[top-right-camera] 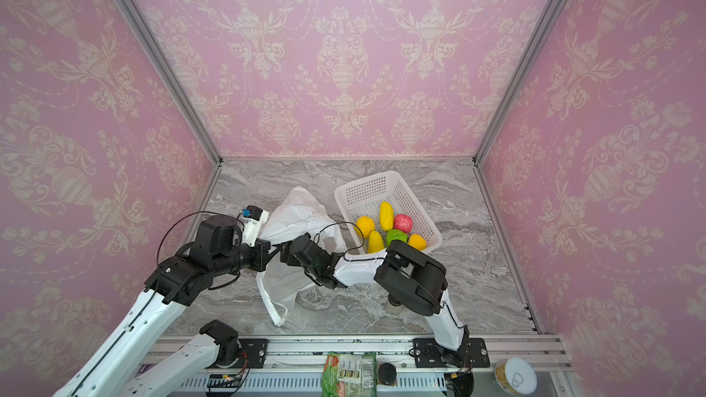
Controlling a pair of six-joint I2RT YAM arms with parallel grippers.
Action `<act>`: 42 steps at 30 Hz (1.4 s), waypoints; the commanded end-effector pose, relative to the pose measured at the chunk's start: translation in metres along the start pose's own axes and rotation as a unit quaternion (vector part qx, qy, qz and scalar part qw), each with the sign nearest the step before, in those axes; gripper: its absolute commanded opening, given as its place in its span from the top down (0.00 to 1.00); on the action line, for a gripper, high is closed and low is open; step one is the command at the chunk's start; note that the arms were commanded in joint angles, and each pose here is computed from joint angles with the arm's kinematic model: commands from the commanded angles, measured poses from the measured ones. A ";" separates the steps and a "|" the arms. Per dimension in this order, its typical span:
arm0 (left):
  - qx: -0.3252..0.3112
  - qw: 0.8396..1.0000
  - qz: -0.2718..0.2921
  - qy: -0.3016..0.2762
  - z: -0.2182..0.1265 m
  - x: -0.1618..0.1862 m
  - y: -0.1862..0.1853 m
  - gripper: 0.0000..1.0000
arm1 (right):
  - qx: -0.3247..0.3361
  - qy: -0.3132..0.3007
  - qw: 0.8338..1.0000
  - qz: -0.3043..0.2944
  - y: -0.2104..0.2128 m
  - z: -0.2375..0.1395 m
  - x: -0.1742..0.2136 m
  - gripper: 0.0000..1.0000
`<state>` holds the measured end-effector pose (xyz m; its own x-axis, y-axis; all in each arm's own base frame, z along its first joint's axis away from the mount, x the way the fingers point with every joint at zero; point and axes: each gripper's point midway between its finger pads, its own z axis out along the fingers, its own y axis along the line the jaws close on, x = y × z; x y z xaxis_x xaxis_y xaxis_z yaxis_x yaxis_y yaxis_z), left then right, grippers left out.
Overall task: Untie the knot of the plastic bag and take out the fruit
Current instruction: 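Move the empty right gripper back into the bag mouth, then reach down and close the right gripper on the orange papaya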
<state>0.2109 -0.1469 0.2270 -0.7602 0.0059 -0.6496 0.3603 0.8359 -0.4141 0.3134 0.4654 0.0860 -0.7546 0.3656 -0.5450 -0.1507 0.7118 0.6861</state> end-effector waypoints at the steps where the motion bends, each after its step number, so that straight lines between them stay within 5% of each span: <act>1: 0.039 0.999 0.006 0.017 0.001 0.008 -0.014 1.00 | 0.042 -0.027 0.998 0.042 -0.007 0.016 -0.012 0.13; 6: 0.059 0.998 0.012 0.007 -0.003 0.007 -0.021 1.00 | 0.084 -0.045 0.994 0.057 -0.024 0.042 -0.022 0.04; 19: 0.111 0.994 0.020 0.002 -0.009 0.007 -0.040 1.00 | 0.163 -0.074 0.981 0.079 -0.064 0.088 -0.035 0.01; 30: 0.083 0.996 0.013 0.009 -0.004 0.008 -0.029 1.00 | 0.141 -0.090 0.983 0.079 -0.069 0.078 -0.041 0.33; 42: -0.022 0.999 -0.028 0.020 0.007 0.004 0.016 1.00 | 0.060 -0.178 0.981 0.049 -0.060 -0.034 -0.077 0.55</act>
<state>0.2130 -0.1498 0.2103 -0.8034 0.0089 -0.5954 0.3389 0.8289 -0.4450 0.3609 0.3865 0.0717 -0.5628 0.5736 -0.5952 0.0600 0.7465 0.6626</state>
